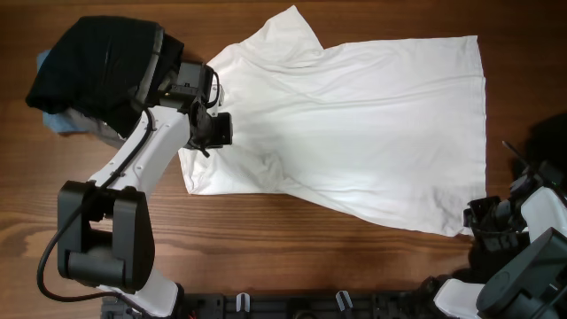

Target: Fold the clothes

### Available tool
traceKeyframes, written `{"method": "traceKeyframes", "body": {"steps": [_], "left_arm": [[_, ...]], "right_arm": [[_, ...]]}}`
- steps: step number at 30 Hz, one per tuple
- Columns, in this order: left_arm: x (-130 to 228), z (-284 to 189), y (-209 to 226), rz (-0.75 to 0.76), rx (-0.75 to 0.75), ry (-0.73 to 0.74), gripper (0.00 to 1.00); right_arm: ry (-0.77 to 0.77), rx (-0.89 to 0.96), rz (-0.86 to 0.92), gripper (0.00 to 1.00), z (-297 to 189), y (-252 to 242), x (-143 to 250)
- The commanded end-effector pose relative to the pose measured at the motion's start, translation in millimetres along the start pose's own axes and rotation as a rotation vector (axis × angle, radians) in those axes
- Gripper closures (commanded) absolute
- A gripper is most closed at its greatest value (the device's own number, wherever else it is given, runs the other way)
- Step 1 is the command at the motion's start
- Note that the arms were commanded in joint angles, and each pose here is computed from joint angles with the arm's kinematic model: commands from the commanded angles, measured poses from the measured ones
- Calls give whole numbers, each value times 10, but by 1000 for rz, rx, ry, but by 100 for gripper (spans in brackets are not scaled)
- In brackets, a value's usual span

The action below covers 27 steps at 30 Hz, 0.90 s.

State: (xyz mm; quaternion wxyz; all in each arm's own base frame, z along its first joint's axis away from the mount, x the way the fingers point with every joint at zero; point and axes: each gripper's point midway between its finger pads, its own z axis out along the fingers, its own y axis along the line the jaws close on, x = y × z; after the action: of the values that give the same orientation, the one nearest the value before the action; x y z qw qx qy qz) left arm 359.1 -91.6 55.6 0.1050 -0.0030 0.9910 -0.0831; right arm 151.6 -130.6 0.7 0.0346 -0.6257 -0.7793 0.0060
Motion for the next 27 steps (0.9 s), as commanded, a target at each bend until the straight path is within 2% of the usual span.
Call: {"method": "traceKeyframes", "body": {"steps": [1, 3, 4, 5, 6, 9, 10, 11, 21, 22, 23, 25, 27], "left_arm": [[-54, -71, -6, 16, -5, -23, 96], [-55, -71, -6, 16, -5, -24, 96], [-55, -71, -6, 16, -5, -24, 96], [-55, -71, -6, 16, -5, -24, 96], [-55, -71, -6, 16, -5, -24, 96], [-57, -71, -6, 16, -5, -25, 96], [-63, -72, -6, 16, -5, -27, 96], [-67, -73, 3, 16, -11, -29, 96], [-287, -523, -40, 28, -18, -159, 96], [-288, -528, -41, 28, -18, -160, 96], [-286, -529, -42, 28, -18, -160, 96], [-283, -528, -41, 27, -18, -158, 96], [-286, -528, -42, 28, -18, -159, 96]], "right_arm": [[-30, 50, 6, 58, 22, -87, -57], [-42, 46, 15, 60, 22, -74, -86], [-46, 43, 25, 67, 22, -67, -95], [-47, 42, 31, 83, 21, -66, -96], [-49, 45, 28, 87, 21, -72, -99], [-93, 94, 29, 83, 17, -157, -174], [-99, 95, 29, 85, 15, -157, -187], [-103, 92, 29, 95, 14, -150, -197], [-83, -43, -100, 96, -249, 152, -245], [-75, -38, -100, 95, -243, 139, -227], [-64, -45, -100, 80, -232, 145, -201], [-45, -49, -98, 58, -192, 137, -148], [-29, -38, -90, 49, -112, 90, -85]]}}
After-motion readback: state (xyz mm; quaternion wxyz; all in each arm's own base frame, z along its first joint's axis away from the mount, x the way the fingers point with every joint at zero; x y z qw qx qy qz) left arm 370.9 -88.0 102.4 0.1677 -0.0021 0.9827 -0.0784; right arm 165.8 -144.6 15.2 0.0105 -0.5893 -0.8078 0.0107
